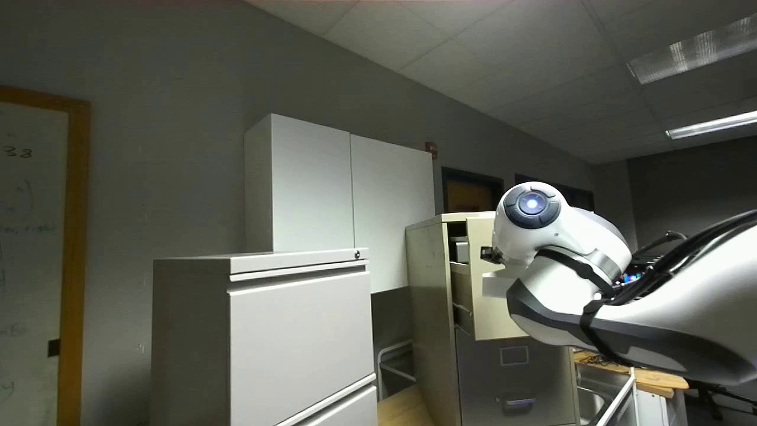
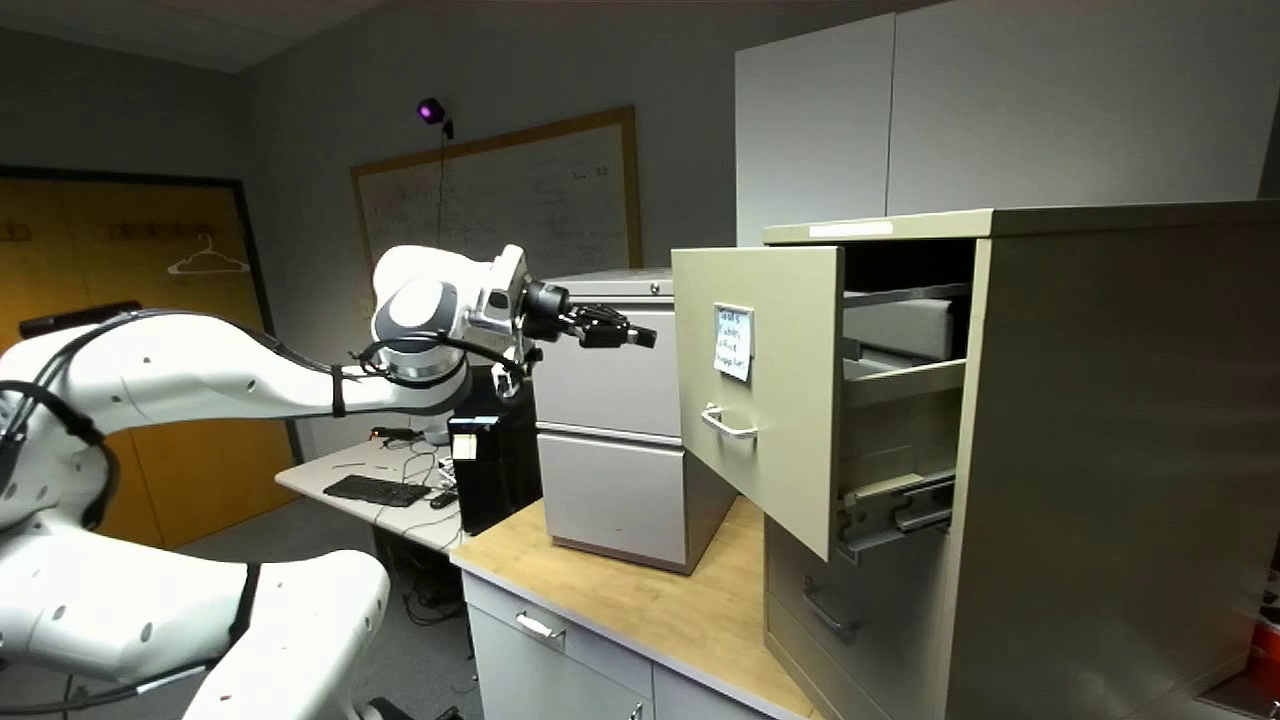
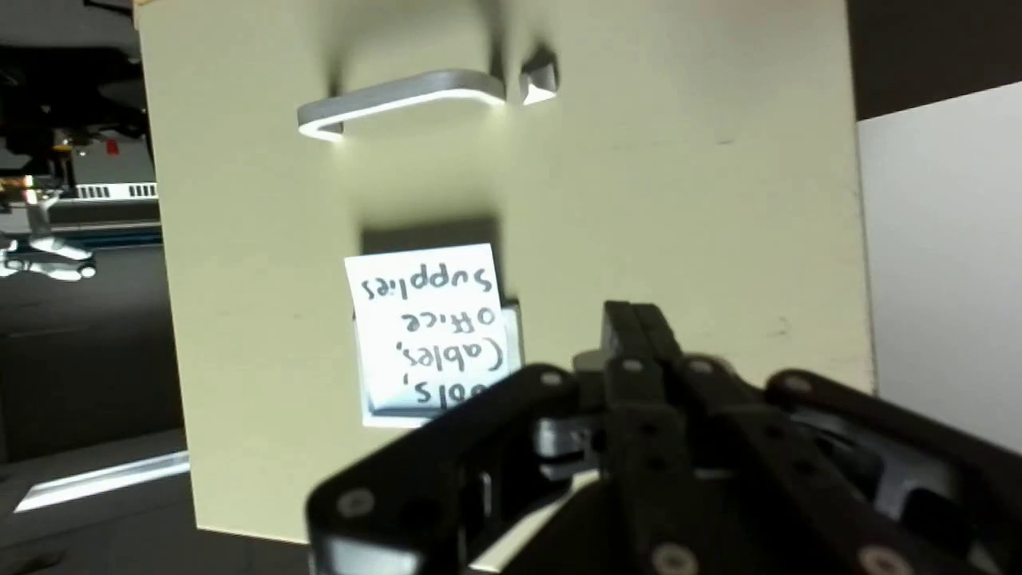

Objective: Close the top drawer of the filing cabinet

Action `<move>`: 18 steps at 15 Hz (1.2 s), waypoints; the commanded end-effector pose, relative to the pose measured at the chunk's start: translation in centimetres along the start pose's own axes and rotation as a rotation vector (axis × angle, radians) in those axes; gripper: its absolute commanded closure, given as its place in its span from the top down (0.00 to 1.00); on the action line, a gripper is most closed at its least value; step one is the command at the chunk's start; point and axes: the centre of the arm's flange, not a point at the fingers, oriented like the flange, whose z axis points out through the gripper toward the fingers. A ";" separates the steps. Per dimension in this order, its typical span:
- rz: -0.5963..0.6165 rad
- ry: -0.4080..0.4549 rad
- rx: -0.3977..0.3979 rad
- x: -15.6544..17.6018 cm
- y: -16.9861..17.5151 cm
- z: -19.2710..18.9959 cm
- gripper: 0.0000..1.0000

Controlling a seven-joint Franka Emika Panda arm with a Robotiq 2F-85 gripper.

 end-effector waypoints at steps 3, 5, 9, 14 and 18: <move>-0.044 0.057 -0.022 1.2 -4.0 3.5 0.00; -0.064 0.054 -0.019 0.7 -5.3 4.8 0.00; -0.088 0.046 -0.019 0.0 -7.4 7.1 0.00; -0.087 0.015 -0.041 0.2 -8.7 10.6 0.00; -0.085 -0.019 -0.066 0.1 -9.8 14.8 0.00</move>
